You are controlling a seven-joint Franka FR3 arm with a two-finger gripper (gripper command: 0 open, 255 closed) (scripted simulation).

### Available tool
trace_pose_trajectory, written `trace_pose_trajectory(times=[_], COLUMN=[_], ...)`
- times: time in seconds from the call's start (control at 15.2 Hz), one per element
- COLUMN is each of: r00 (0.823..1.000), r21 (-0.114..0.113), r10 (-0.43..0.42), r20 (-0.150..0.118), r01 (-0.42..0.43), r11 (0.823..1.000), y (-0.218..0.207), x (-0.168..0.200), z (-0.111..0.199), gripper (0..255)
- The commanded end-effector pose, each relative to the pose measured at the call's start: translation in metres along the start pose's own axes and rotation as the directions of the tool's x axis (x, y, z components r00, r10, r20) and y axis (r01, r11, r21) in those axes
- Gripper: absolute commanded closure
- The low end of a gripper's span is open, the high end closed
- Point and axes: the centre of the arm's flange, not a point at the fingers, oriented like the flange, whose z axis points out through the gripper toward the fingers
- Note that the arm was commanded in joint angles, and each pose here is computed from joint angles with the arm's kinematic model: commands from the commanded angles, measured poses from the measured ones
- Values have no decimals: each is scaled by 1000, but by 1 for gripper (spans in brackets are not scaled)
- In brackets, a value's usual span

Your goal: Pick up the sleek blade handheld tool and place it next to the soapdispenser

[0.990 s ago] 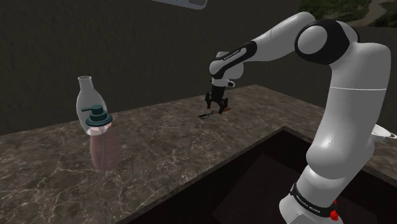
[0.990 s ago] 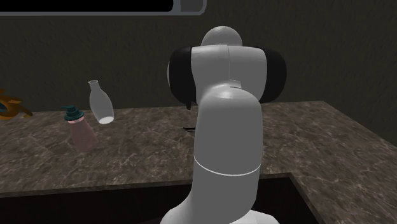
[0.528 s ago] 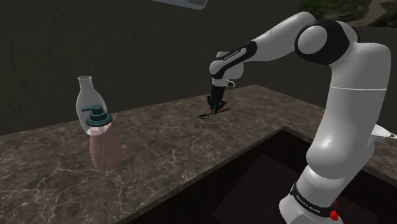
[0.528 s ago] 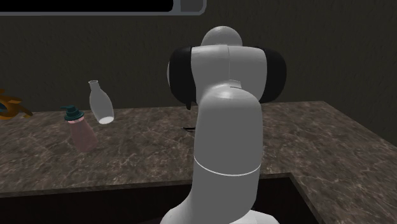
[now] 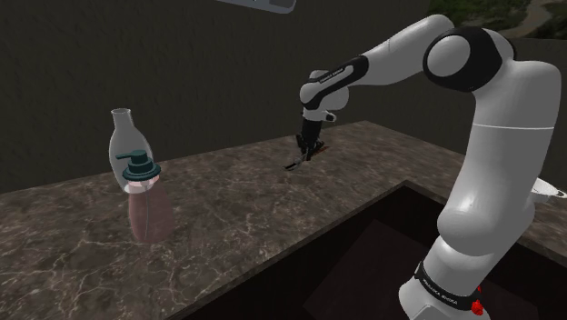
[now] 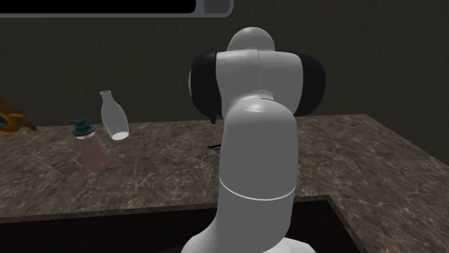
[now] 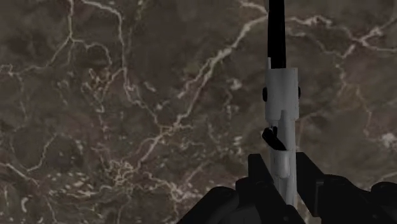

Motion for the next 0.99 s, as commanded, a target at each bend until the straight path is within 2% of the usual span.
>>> trace_pose_trajectory(times=[0.0,0.92], r00=[1000,1000], r21=[0,0], r10=[0,0], r20=[0,0], r01=[0,0], r11=[1000,1000], y=[1,5], x=[-2,-8], z=[-10,-83], gripper=[255,255])
